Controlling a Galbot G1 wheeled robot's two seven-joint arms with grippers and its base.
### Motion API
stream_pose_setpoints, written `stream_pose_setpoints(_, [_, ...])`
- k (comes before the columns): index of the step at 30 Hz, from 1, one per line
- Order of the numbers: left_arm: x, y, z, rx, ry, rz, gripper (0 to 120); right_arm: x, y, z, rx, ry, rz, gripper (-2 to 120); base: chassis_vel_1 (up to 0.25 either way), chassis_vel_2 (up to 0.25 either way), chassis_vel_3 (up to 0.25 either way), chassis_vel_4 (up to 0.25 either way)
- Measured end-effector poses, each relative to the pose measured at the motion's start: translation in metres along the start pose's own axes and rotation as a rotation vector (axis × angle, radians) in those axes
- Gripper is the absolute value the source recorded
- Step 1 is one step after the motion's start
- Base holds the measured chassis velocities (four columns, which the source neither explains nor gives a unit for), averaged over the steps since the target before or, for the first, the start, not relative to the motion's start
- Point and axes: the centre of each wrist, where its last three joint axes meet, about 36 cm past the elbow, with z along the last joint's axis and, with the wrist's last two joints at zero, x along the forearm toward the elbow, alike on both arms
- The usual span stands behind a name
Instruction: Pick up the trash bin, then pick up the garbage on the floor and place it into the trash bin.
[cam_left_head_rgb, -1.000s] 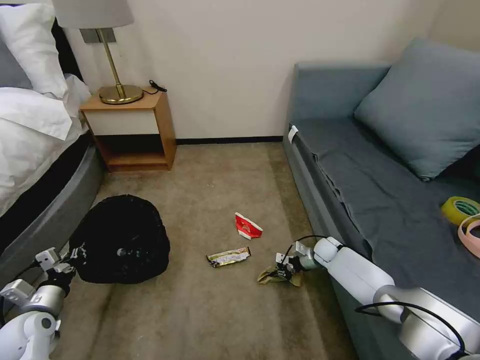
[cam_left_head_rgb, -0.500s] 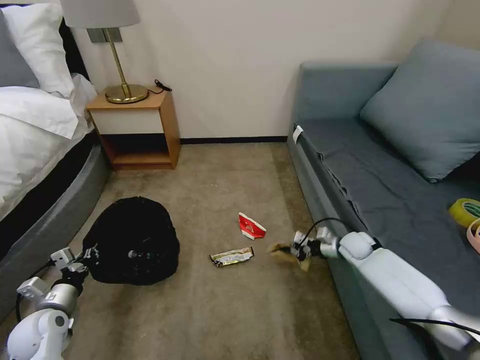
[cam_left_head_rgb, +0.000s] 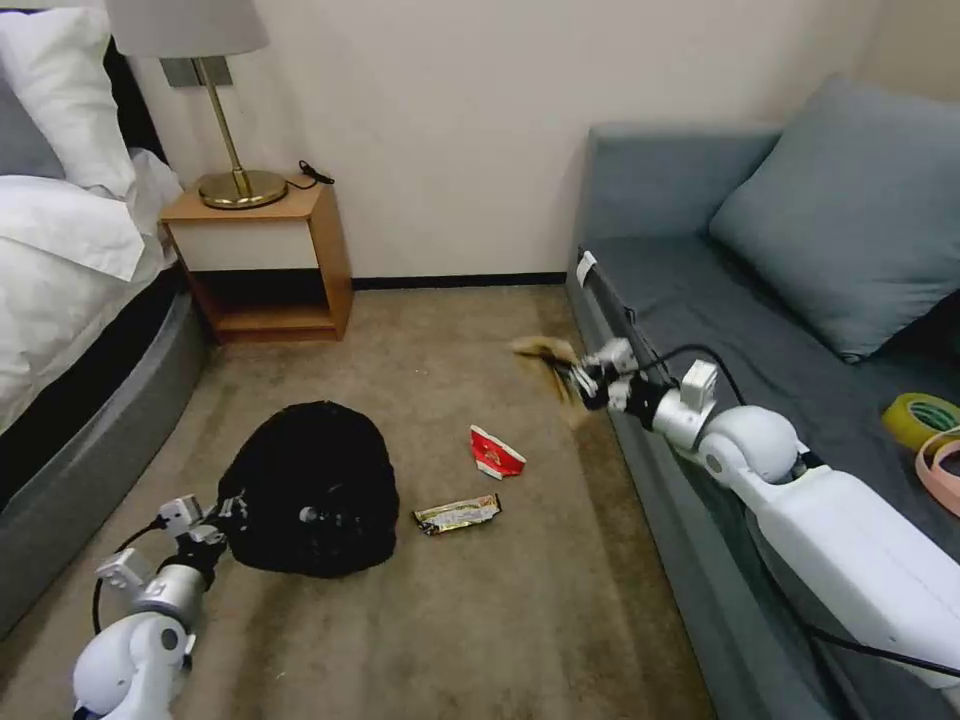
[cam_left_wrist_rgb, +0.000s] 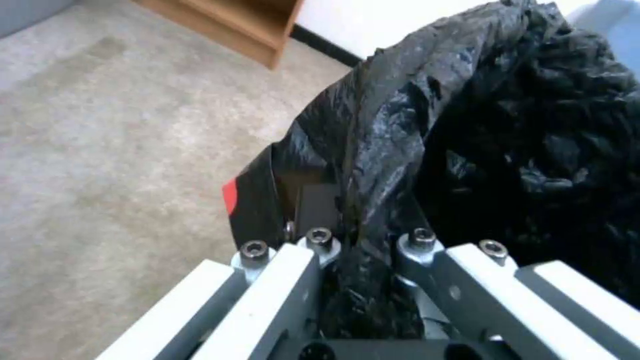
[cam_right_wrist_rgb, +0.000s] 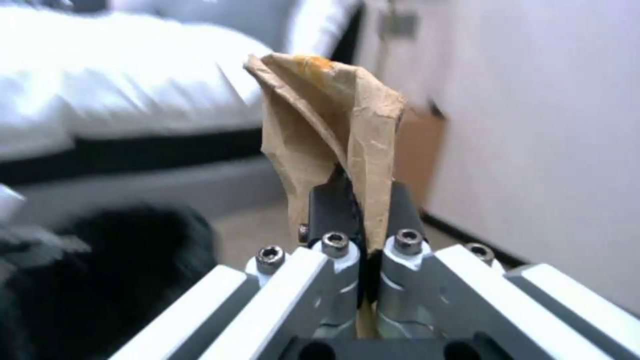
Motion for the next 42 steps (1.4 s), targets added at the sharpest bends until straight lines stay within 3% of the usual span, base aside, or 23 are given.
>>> stream_pose_setpoints(5, [-0.003, -0.02, -0.006, -0.017, -0.003, 0.03, 4, -0.029, 0.069, -0.01, -0.07, -0.073, -0.126, 0, 0.0, 0.0, 0.0, 0.0])
stream_pose_setpoints(9, [-0.002, -0.028, -0.007, -0.022, -0.003, 0.044, 4, -0.05, 0.1, -0.003, -0.086, -0.072, -0.198, 0, 0.0, 0.0, 0.0, 0.0])
stream_pose_setpoints(19, [-0.002, -0.036, -0.007, -0.021, 0.005, 0.06, 4, -0.107, 0.128, 0.021, -0.079, -0.054, -0.275, 0, 0.0, 0.0, 0.0, 0.0])
stream_pose_setpoints(20, [-0.002, -0.036, -0.007, -0.019, 0.007, 0.06, 4, -0.125, 0.137, 0.026, -0.084, -0.059, -0.297, 0, 0.0, 0.0, 0.0, 0.0])
stream_pose_setpoints(29, [-0.002, -0.037, -0.006, -0.01, 0.009, 0.056, 4, -0.157, 0.161, 0.036, -0.095, -0.07, -0.344, 0, 0.0, 0.0, 0.0, 0.0])
stream_pose_setpoints(35, [-0.002, -0.039, -0.008, 0.003, 0.002, 0.055, 4, -0.181, 0.179, 0.065, -0.074, -0.053, -0.374, 0, 0.0, 0.0, 0.0, 0.0])
stream_pose_setpoints(42, [-0.001, -0.039, -0.012, 0.013, -0.007, 0.056, 4, -0.191, 0.178, 0.086, -0.047, -0.035, -0.359, 1, 0.0, 0.0, 0.0, 0.0])
